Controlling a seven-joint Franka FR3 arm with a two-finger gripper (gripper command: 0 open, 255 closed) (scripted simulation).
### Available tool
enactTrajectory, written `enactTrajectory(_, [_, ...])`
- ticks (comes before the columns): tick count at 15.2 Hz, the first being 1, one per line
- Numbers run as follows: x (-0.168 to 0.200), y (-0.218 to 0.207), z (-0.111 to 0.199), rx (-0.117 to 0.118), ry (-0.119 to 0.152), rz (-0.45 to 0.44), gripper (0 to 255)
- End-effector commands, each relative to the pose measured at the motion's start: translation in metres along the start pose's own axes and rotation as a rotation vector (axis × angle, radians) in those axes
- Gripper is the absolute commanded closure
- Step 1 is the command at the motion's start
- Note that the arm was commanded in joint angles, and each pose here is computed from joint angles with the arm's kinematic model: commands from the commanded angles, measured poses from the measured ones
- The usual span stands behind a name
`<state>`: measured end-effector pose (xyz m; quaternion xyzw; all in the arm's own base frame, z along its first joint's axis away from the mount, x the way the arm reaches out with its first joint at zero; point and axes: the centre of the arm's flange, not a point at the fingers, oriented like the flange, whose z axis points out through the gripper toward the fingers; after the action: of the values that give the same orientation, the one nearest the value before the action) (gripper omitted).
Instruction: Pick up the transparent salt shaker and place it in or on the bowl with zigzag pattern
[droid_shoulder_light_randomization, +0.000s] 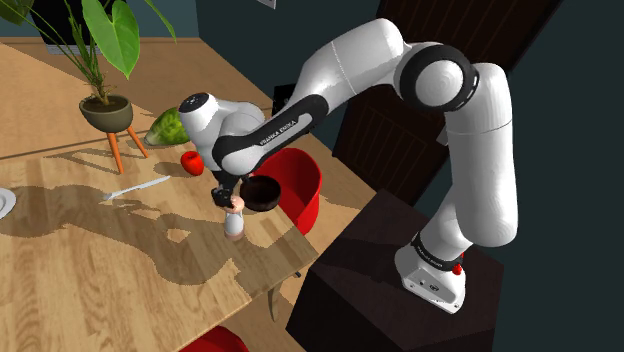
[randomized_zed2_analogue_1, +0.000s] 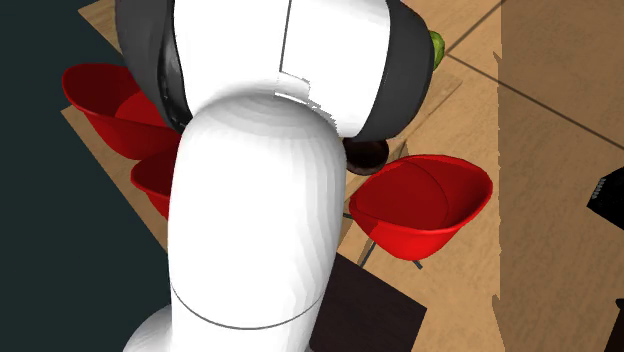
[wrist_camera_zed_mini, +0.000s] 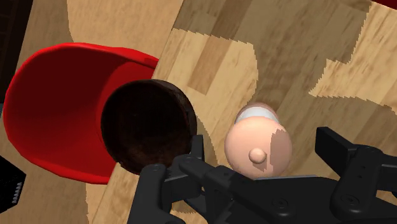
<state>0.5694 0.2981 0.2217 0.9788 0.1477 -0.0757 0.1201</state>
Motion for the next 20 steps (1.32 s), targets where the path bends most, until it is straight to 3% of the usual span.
enactTrajectory(1, [0.019, -0.012, 0.016, -0.007, -0.004, -0.007, 0])
enactTrajectory(9, [0.019, -0.012, 0.056, -0.007, -0.004, -0.007, 0])
enactTrajectory(16, [0.019, -0.012, 0.056, -0.007, -0.004, -0.007, 0])
enactTrajectory(17, [0.019, -0.012, 0.056, -0.007, -0.004, -0.007, 255])
enactTrajectory(20, [0.019, -0.012, 0.056, -0.007, -0.004, -0.007, 255])
